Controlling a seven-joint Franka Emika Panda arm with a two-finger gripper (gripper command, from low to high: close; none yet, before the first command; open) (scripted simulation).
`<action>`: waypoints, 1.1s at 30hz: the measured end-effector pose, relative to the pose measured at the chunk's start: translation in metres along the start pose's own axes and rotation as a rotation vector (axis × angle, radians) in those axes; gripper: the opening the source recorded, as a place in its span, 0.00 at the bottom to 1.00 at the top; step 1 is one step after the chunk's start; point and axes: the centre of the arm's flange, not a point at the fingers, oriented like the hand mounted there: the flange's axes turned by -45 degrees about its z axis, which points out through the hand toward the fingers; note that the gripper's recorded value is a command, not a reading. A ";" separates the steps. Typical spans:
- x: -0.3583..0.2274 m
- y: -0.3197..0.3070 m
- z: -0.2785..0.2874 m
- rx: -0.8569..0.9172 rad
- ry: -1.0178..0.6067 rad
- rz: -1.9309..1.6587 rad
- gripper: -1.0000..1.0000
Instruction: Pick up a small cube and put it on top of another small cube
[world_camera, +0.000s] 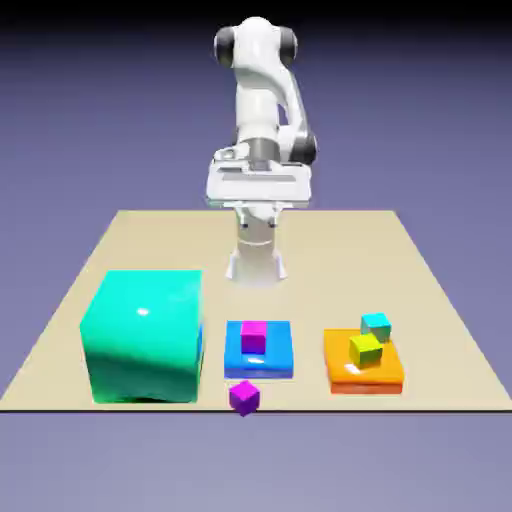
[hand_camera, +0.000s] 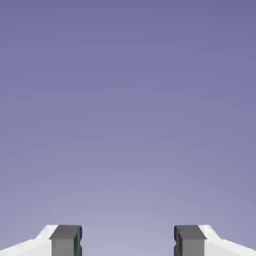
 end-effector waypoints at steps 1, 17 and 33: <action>0.002 0.000 0.010 0.007 -0.034 -0.018 0.50; -0.006 0.003 0.189 0.124 -0.579 -0.352 0.50; -0.103 0.008 0.345 0.200 -0.967 -0.630 0.50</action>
